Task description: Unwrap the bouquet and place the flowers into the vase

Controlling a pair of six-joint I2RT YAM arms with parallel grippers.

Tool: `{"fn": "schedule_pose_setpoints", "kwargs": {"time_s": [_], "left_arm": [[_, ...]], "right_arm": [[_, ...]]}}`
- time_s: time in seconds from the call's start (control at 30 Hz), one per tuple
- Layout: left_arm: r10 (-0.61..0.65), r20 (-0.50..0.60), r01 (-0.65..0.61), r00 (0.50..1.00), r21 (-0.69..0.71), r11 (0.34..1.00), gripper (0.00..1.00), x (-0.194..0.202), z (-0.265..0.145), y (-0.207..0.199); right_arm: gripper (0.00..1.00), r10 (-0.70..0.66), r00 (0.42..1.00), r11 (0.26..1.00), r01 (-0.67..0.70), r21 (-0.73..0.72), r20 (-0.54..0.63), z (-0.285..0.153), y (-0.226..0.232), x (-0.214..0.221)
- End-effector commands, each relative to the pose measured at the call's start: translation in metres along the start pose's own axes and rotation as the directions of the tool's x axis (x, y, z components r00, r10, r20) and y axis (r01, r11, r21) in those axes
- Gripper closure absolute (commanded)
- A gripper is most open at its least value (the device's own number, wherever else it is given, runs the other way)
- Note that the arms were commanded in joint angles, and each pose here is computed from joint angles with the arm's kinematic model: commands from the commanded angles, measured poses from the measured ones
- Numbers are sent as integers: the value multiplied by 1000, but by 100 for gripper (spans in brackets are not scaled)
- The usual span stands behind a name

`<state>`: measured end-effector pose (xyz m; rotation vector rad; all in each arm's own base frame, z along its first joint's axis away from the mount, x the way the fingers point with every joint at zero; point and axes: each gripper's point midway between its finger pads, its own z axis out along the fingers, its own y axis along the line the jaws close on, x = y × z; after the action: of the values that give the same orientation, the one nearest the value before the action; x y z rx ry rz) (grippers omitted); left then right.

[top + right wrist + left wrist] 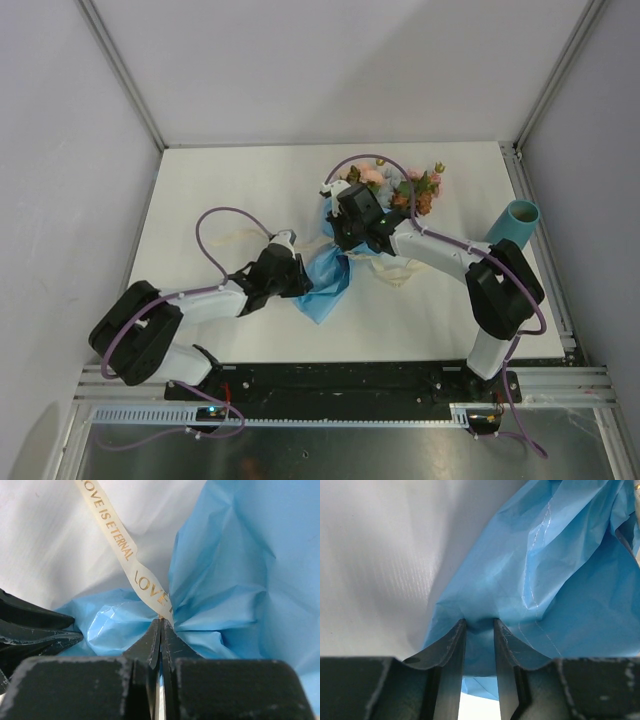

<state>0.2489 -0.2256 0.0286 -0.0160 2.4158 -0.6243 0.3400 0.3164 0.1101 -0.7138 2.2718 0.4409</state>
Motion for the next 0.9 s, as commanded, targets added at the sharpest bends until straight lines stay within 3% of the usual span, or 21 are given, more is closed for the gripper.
{"fn": "schedule_pose_setpoints", "kwargs": {"time_s": [0.0,0.33,0.53,0.87], "left_arm": [[1,26,-1,1000,9,1000,66,-10,4,-12],[-4,20,4,1000,-2,1000,67,-8,7,-12],[-9,26,9,1000,18,1000,67,-10,5,-18],[-13,45,12,999,35,999,67,-15,-1,-24]], "right_arm": [[100,-5,989,998,-5,68,146,-16,-5,-52],[100,24,948,994,-57,95,319,-53,-5,-103],[100,65,958,994,-86,64,279,-52,1,-92],[69,77,988,993,-64,-94,135,-50,6,-31]]}}
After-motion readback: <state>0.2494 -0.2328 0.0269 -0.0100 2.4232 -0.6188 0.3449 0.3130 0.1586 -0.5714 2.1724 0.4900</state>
